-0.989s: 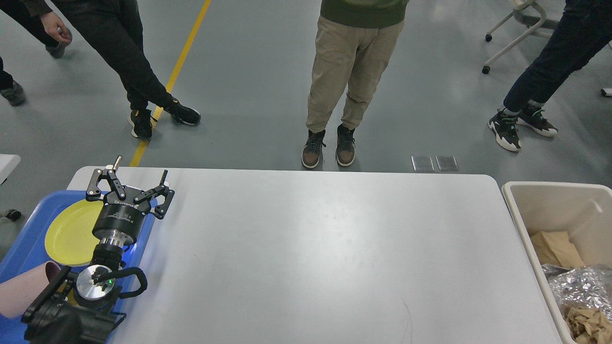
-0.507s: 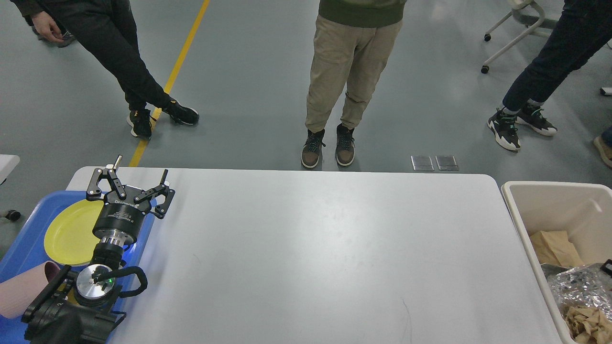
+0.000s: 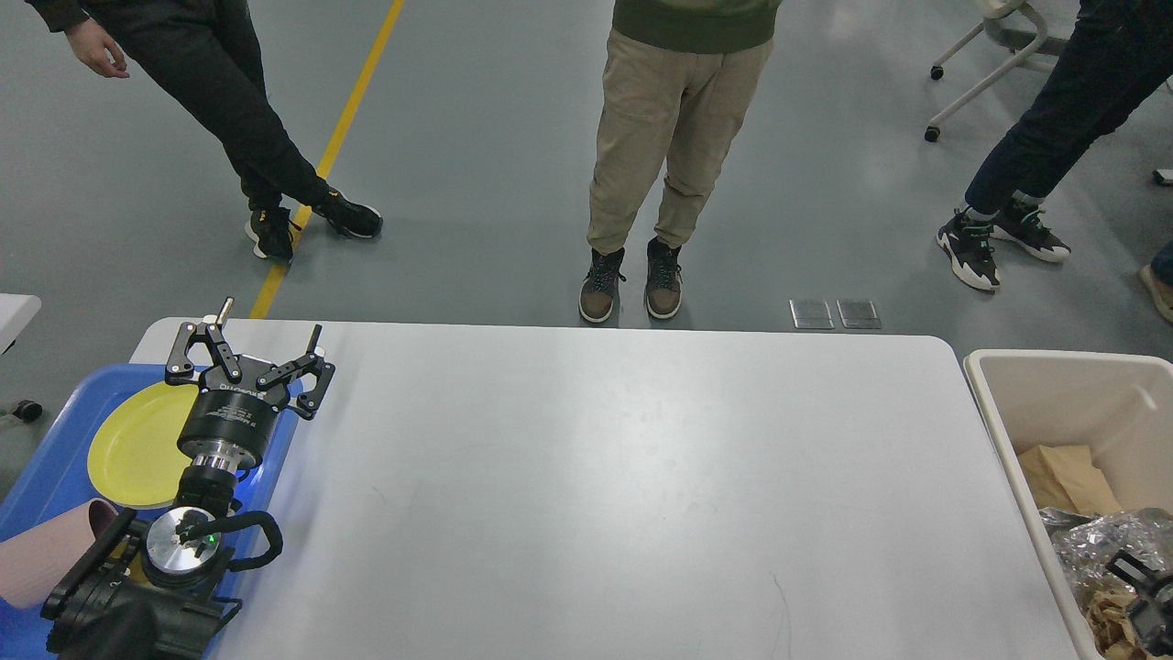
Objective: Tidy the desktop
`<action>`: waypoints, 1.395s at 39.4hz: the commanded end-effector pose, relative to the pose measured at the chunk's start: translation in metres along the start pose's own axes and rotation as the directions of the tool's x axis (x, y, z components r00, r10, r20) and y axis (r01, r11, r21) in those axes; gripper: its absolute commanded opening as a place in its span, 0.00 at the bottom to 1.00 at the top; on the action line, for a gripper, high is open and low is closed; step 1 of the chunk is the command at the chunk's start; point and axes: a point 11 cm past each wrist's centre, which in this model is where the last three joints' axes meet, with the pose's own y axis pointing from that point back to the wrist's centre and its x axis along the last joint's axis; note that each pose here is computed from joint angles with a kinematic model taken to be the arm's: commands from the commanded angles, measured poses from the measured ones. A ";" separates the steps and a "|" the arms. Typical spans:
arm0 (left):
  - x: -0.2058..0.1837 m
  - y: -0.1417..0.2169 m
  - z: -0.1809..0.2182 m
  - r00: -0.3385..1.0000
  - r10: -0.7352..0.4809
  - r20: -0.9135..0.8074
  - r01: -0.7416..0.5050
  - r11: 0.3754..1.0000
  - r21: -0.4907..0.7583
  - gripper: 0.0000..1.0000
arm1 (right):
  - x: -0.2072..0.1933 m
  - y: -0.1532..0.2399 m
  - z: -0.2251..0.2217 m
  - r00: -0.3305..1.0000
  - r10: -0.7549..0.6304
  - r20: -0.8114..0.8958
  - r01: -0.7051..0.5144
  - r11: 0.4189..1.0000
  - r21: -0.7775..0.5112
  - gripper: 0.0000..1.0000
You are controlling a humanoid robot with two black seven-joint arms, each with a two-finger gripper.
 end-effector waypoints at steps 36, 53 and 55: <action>0.000 0.000 0.000 1.000 0.000 0.000 0.000 1.000 0.001 0.96 | 0.015 0.002 -0.012 0.993 0.116 0.020 -0.117 0.992 0.037 1.00; 0.000 0.000 0.000 1.000 0.000 0.000 0.000 1.000 0.001 0.96 | 0.135 0.043 -0.095 0.345 -0.224 0.911 -0.238 0.918 0.316 1.00; 0.000 0.000 0.000 1.000 0.000 0.000 0.000 1.000 0.001 0.96 | 0.148 0.055 -0.113 0.210 -0.325 0.922 -0.289 0.880 0.376 1.00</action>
